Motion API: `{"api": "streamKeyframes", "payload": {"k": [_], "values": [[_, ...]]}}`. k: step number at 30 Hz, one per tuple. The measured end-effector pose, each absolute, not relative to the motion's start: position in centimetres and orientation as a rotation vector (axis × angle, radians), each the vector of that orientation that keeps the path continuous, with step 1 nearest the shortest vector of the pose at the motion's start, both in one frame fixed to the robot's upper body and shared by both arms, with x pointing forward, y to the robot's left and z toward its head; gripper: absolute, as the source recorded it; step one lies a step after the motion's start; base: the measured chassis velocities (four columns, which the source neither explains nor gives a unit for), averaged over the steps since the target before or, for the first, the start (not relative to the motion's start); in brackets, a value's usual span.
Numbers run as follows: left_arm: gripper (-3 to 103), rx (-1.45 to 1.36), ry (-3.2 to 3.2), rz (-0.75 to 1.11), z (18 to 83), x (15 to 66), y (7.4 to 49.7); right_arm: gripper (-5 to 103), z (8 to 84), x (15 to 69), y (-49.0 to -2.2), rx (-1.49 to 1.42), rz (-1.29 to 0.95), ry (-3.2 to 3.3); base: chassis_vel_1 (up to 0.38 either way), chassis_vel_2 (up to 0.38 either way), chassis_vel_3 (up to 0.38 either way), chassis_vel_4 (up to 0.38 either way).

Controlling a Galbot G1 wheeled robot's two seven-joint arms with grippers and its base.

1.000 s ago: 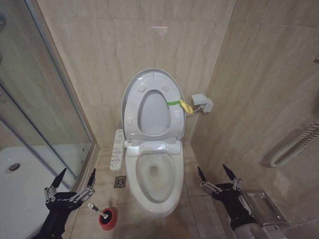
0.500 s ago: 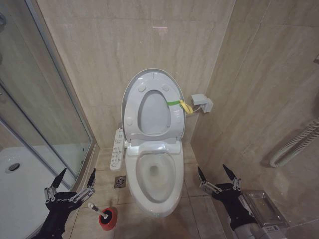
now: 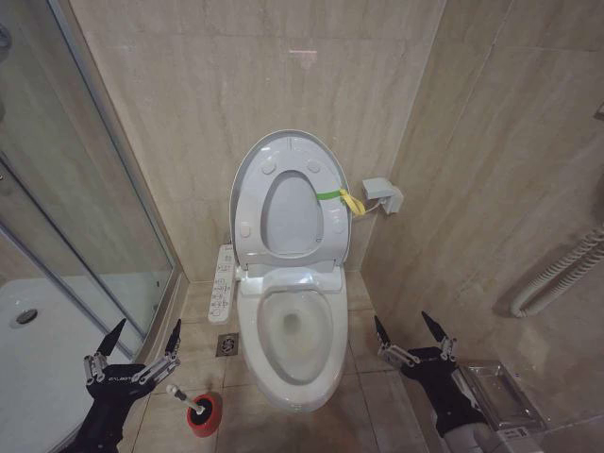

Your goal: Open the toilet lid, clean the toilet bowl with a toilet brush, close the toilet lid, and flush.

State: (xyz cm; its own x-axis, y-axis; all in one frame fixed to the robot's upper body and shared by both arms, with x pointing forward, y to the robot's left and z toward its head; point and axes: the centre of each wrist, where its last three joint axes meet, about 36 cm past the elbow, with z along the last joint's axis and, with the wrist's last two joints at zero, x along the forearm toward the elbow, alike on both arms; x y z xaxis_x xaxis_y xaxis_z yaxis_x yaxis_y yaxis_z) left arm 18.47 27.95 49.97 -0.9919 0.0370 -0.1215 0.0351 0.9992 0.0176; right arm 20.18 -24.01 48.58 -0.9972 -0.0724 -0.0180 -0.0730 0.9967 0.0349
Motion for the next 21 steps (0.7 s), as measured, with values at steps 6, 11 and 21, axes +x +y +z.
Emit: {"api": "streamKeyframes", "payload": {"k": [6,11,21], "values": [[99,0.055,3.019,0.023,49.97,18.47,27.95,100,48.58,20.18,-24.01,-0.114,0.056,3.122,0.0,0.0,0.0,0.0],[99,0.055,3.019,0.023,49.97,18.47,27.95,100,48.58,20.18,-24.01,-0.114,0.056,3.122,0.0,0.0,0.0,0.0],[99,0.055,3.019,0.023,49.97,18.47,27.95,100,48.58,20.18,-24.01,-0.114,0.056,3.122,0.0,0.0,0.0,0.0]]}}
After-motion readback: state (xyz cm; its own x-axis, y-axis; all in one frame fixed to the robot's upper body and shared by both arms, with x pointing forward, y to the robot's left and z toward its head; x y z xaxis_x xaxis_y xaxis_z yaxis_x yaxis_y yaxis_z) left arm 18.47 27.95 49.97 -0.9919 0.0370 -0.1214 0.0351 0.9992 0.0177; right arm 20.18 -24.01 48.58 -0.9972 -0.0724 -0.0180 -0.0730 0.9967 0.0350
